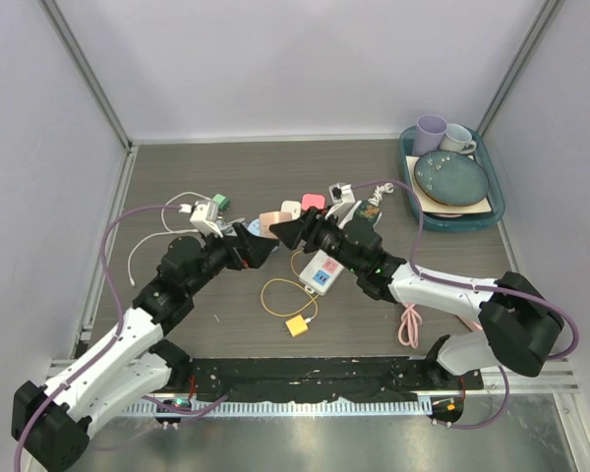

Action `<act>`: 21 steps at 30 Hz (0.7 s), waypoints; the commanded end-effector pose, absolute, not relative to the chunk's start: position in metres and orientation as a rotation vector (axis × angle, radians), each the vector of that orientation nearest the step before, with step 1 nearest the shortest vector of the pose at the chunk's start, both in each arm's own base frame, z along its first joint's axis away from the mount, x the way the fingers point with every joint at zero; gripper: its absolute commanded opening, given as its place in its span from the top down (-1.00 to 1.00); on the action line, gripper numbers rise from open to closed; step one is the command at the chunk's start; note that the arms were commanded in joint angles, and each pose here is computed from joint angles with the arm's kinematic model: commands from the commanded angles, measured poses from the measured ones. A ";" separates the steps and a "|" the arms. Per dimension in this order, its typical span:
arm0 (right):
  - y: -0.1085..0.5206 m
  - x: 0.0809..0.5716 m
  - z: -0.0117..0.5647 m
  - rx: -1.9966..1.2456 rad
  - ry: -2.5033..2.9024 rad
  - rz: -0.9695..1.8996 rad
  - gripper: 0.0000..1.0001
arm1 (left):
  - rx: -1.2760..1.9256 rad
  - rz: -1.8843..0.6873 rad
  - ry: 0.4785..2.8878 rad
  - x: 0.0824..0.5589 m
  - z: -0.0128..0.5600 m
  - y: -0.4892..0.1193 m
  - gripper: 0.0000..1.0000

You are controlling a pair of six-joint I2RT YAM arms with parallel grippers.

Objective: Insert the plug
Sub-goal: Pick up the plug from the center of the board.

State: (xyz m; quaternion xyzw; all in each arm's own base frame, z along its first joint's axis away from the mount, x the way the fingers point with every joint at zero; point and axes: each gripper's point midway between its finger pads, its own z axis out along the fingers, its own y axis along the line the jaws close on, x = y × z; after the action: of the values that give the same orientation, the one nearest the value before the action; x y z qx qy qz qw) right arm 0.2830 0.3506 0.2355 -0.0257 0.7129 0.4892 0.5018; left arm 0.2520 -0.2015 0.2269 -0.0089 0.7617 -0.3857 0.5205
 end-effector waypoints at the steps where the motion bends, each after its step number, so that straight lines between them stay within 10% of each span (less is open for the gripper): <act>1: 0.347 0.279 0.285 0.038 1.568 1.283 0.99 | 0.036 -1.006 1.710 0.250 0.263 -0.222 -0.99; 21: 0.355 0.267 0.276 0.161 1.594 1.323 0.98 | -0.112 -0.875 1.659 0.268 0.263 -0.219 -0.99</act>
State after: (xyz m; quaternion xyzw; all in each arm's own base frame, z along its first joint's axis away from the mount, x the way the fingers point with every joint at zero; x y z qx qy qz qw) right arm 0.2748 0.3556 0.2450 0.0316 0.7007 0.5069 0.5010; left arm 0.2576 -0.2212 0.2204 -0.0156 0.7662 -0.3528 0.5369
